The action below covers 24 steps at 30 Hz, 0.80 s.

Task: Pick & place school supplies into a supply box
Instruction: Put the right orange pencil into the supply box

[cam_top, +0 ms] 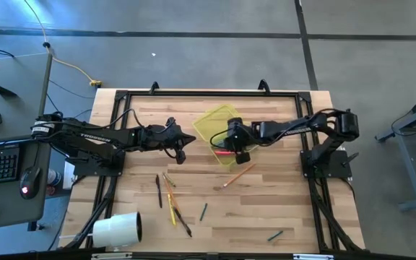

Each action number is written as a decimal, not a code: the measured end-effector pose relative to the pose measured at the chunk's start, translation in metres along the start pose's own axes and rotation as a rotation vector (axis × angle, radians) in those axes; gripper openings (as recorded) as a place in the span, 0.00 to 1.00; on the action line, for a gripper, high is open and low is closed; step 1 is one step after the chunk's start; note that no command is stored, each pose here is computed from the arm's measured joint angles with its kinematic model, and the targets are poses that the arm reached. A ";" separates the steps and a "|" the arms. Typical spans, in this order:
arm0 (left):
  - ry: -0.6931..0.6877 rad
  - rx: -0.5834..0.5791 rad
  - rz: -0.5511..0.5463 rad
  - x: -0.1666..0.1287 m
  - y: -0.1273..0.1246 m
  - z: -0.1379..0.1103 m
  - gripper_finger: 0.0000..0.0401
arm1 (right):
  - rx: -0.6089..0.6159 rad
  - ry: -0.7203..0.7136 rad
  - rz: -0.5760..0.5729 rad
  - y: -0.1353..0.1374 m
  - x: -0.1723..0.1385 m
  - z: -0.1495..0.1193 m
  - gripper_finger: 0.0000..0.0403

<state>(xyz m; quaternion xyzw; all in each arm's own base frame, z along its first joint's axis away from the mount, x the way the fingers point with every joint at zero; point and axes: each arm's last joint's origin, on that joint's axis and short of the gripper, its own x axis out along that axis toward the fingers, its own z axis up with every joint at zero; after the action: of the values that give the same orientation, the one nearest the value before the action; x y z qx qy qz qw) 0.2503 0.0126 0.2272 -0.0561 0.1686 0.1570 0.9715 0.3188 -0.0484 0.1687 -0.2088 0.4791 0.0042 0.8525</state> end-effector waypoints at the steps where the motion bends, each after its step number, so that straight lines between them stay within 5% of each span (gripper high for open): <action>1: -0.002 -0.001 0.000 0.000 0.000 0.000 0.12 | -0.010 -0.024 0.016 0.005 -0.001 0.004 0.30; 12: 0.002 0.000 0.000 0.000 0.000 0.000 0.12 | -0.056 -0.251 0.234 0.078 -0.024 0.043 0.34; 24: -0.005 -0.001 -0.001 0.000 0.000 0.000 0.12 | 0.036 -0.431 0.323 0.108 -0.001 -0.013 0.28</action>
<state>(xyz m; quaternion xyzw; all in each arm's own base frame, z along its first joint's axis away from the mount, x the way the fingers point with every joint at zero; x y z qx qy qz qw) 0.2504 0.0126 0.2276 -0.0565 0.1662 0.1569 0.9719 0.2856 0.0453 0.1256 -0.1087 0.3137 0.1758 0.9267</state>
